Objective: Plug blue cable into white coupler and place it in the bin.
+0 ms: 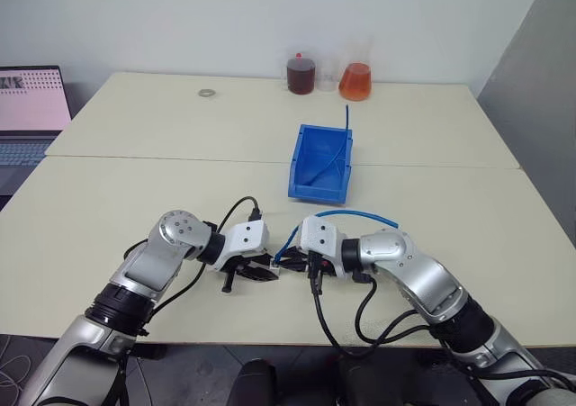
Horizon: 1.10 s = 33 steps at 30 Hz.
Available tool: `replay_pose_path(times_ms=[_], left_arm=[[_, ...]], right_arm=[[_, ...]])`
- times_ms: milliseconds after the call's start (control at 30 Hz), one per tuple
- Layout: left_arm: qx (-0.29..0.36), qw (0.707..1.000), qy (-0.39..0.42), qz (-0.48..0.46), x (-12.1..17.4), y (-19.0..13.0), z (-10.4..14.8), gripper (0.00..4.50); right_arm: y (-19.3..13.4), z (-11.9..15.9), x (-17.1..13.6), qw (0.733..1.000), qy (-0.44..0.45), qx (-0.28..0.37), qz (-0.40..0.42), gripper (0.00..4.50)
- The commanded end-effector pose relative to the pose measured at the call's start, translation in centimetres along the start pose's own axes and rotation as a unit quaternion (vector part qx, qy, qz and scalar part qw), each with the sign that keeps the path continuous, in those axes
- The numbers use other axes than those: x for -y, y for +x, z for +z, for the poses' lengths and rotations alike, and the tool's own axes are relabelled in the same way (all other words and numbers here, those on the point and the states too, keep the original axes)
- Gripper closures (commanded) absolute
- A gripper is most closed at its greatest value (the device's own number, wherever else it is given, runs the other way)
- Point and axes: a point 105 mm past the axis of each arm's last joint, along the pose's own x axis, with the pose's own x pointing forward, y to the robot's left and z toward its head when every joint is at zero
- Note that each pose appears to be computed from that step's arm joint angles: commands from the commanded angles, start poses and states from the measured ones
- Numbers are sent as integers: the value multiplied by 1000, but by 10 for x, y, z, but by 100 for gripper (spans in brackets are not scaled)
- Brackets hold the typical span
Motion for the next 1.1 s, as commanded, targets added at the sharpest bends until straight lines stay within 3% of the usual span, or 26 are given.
replay_pose_path(times_ms=[33,567,1100], left_arm=[[-12,1000,-7,0,3,9,-5,371],[-7,1000,-12,0,5,11,-2,372],[5,1000,-19,11,10,10,1,372]], right_arm=[[8,-2,-11,999,3,-12,34,436],[27,-15,-35,991,31,-76,107,436],[42,-31,-53,985,57,-87,138,436]])
